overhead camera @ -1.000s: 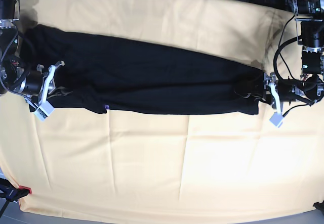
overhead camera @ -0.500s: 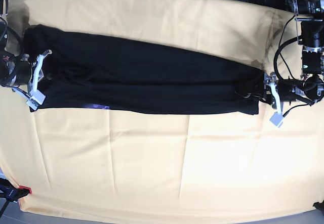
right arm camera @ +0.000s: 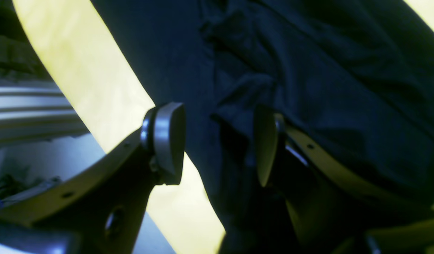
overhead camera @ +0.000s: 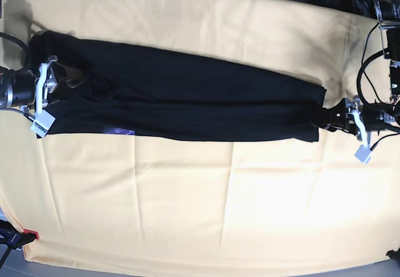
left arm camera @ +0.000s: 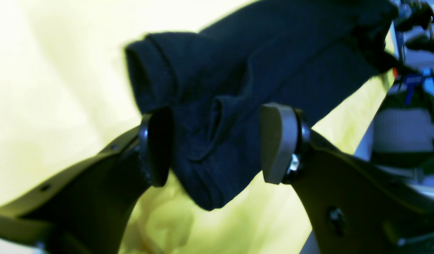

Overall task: Fold the T-shirt properly
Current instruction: 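Grasp the hem end with the left gripper and fold it toward the collar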

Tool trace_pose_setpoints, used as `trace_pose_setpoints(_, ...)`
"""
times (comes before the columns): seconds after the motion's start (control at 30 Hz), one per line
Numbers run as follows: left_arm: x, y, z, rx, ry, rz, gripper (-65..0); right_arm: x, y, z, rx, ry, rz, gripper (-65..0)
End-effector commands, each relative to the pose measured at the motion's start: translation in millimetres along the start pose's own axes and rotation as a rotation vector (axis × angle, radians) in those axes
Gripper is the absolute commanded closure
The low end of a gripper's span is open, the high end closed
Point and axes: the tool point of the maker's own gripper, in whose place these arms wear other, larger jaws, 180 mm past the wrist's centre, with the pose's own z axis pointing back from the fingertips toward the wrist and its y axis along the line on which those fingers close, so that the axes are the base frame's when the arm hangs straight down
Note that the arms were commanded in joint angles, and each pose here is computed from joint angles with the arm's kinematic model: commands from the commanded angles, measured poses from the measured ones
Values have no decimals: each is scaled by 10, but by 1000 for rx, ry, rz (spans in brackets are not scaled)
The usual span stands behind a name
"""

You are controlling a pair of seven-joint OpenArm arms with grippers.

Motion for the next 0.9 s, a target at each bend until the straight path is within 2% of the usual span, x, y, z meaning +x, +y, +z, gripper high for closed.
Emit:
trace_pose_setpoints(0.0,237,-14,182,12,-70,-33,-395,134,-11,121,-19,-31,38,-331)
trace_pose_setpoints(0.07,348,22,329,31,-138,-19,-395,175,-4,153,-29,-43,52,-330)
trace_pose_setpoints(0.23,409,278,623,149,-289,39,-395,244,-87,285,-72,-82,49,-330)
trace_pose_setpoints(0.3,321,356,589,175,-314,67,-395,266,-108,320,-84,-96,47,-330)
trace_pose_setpoints(0.43,127,394,284,167,-339,119,-395,291,-122,342,-92,-119,41,-330)
trace_pose_setpoints(0.57,-59,375,-67,153,-302,185,-395,292,-122,343,-92,-119,41,-330)
trace_pose_setpoints(0.7,-129,202,-358,72,-279,209,-395,292,-123,344,-92,-119,41,-330)
trace_pose_setpoints(0.87,-282,-66,-674,-40,-185,218,-395,292,-123,344,-92,-119,41,-330)
